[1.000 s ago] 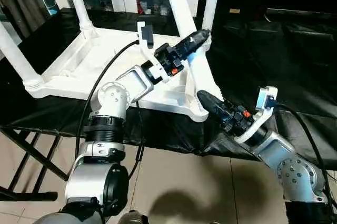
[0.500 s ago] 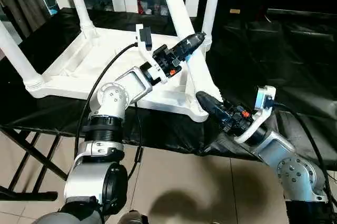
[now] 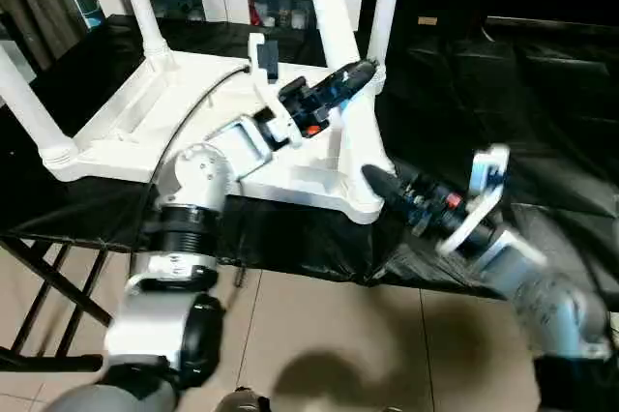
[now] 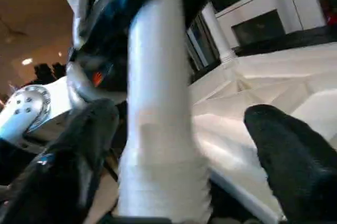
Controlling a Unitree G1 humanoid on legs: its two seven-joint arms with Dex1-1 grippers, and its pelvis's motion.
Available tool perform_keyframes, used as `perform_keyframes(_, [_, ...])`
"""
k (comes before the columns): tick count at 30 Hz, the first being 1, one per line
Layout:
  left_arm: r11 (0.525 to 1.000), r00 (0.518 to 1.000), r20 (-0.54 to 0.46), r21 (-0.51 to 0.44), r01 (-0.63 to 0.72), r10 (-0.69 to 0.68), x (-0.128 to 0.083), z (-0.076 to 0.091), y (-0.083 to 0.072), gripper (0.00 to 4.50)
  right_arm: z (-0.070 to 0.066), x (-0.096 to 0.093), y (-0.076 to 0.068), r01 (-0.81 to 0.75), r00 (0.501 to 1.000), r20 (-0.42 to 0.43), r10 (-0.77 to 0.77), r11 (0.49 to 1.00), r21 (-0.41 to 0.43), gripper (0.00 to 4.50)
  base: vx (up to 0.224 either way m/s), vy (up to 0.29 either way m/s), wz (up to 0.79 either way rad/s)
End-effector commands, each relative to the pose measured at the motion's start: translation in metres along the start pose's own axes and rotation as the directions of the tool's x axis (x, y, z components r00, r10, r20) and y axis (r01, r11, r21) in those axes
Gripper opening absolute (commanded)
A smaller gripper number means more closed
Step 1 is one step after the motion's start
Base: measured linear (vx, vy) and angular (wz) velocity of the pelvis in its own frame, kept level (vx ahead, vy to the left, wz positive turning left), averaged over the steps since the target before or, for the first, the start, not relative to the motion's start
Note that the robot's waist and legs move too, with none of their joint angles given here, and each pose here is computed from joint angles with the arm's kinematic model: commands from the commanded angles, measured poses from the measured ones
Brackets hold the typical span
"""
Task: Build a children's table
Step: Pick table leg
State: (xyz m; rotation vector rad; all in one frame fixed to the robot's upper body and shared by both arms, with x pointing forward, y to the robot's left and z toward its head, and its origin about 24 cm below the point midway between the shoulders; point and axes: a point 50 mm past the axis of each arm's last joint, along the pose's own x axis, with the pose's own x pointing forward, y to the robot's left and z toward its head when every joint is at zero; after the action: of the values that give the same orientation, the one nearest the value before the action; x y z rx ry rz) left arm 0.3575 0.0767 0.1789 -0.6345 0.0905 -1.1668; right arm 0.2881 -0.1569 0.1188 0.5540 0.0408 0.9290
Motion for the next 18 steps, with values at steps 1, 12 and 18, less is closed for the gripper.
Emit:
perform_keyframes(1, [0.996,0.998,-0.042,0.071,0.053,-0.05,0.006,0.002,-0.008,1.91,0.008,0.001,-0.003,0.002,1.0,-0.03,-0.002,1.0,-0.008,4.49,0.0,0.0,0.0])
perform_keyframes(12, [0.981,0.986,-0.127,0.148,0.125,-0.106,0.014,-0.006,-0.016,1.91,0.023,0.015,-0.014,-0.113,0.915,-0.399,0.059,0.987,-0.113,4.5,0.0,0.0,0.0])
perform_keyframes(18, [0.971,0.977,-0.129,0.147,0.186,-0.167,0.015,-0.008,-0.022,1.9,0.024,0.023,-0.007,-0.222,0.875,-0.452,0.173,0.973,-0.058,4.5,0.0,0.0,0.0])
